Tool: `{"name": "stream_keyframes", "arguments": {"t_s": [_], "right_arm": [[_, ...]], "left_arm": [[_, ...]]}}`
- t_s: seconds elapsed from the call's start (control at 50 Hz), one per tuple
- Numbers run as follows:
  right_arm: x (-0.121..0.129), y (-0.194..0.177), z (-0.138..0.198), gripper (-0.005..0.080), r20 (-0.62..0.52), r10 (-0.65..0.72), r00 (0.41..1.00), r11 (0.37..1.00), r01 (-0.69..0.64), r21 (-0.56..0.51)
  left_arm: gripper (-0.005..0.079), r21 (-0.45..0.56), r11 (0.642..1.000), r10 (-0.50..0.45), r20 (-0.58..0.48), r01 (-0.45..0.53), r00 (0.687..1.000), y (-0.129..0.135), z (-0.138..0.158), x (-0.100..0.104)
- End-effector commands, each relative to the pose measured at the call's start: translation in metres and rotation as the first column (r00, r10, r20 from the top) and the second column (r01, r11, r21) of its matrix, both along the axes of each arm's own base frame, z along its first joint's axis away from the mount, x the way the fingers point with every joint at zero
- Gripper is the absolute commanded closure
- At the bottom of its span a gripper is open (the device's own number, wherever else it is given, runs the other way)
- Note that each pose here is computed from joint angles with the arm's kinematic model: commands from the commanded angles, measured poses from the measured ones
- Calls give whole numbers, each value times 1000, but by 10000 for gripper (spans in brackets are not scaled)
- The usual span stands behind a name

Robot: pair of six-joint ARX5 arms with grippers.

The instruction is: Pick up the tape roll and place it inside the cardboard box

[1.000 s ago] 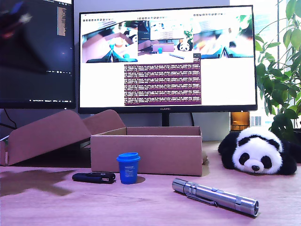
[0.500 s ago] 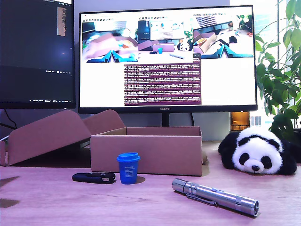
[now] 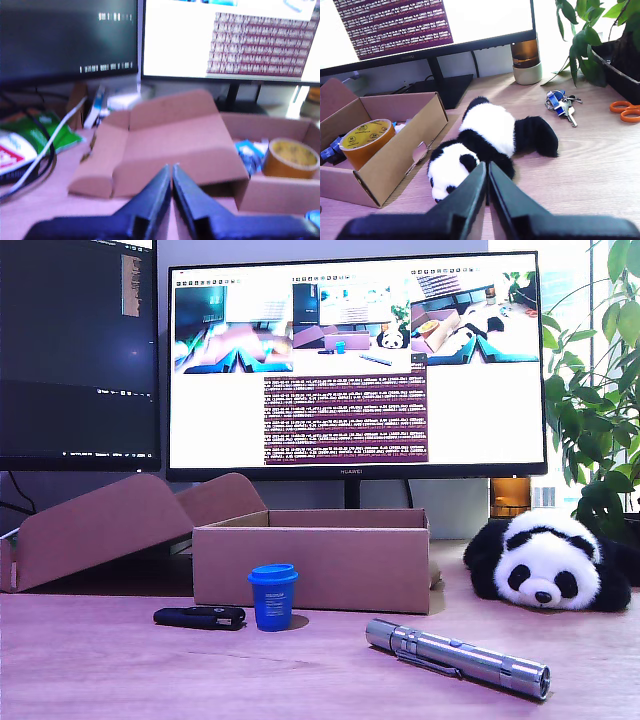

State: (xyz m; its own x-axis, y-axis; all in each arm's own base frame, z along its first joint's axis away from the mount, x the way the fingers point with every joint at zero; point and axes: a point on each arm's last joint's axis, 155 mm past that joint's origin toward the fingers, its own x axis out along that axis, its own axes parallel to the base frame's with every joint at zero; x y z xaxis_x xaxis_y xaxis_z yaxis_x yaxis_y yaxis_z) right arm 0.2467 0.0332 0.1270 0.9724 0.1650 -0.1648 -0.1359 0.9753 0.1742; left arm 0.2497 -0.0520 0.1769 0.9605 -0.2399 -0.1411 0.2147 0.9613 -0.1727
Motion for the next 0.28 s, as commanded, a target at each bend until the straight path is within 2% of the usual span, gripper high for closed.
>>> {"name": "stream_keyframes", "arguments": {"t_s": [0.0,0.26], "right_arm": [[0,1,-4,762,-6,6,1000,1000,-6,1],[0,1,-4,762,-6,6,1000,1000,-6,2]], "left_arm": [[766,-2,1000,3,-30,-3,1000,1,-14,-1],[766,9,1000,3,-102,-3,995,1,-35,-7]]}}
